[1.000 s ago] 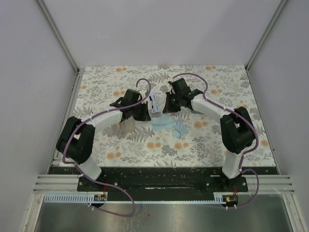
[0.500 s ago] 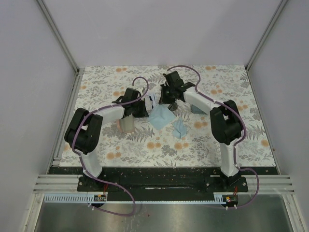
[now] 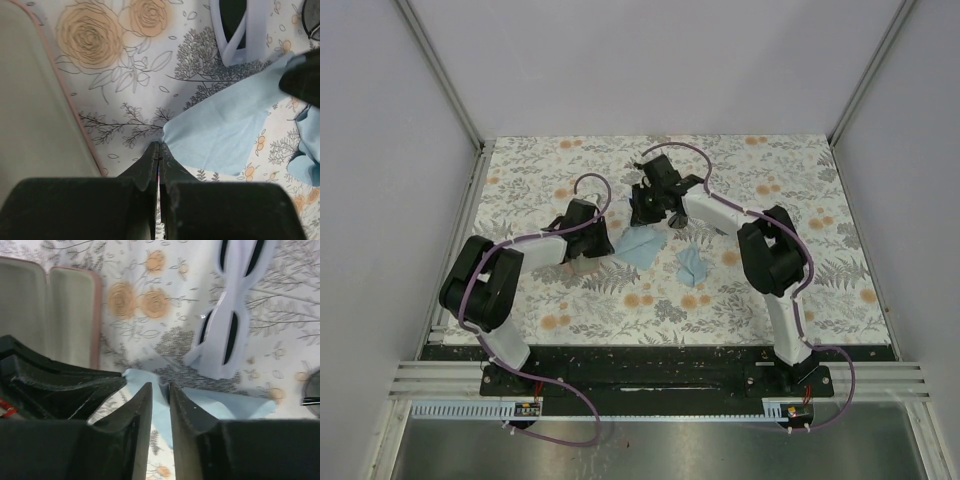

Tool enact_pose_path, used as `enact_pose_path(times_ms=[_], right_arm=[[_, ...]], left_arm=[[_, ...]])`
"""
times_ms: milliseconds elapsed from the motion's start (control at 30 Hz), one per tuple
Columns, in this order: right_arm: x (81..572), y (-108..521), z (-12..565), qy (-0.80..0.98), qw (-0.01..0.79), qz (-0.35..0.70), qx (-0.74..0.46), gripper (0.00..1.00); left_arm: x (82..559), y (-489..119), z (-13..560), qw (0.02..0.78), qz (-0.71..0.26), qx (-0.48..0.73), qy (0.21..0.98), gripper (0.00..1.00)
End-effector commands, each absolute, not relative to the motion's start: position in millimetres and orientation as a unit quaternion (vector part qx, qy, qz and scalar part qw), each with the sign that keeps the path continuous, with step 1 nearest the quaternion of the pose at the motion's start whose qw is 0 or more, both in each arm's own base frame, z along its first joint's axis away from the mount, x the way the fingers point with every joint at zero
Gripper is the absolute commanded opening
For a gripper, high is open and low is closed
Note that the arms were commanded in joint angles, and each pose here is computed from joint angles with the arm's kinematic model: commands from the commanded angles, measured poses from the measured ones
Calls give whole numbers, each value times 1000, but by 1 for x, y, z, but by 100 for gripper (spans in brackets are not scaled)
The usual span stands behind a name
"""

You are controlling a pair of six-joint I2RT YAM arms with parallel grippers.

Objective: Organize the sunglasses

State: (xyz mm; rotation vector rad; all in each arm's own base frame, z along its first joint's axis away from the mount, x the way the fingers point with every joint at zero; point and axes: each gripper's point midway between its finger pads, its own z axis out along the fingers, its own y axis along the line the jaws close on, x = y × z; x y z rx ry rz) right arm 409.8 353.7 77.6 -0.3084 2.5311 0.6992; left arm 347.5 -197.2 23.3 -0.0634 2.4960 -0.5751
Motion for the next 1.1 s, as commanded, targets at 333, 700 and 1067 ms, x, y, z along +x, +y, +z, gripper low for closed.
enact_pose_path(times_ms=[333,700,1067], right_arm=[[399,309,121,913,307,260,-60,63],[341,317,76,930,241,261,-99,39],[342,354,57,933,227,253,-114,0]], left_arm=[[374,-181,54,343,-230,-77,907,0],[356,-182,46,326,-240,-63,912,0],[357,-182,51,331,-240,-57,911,0]])
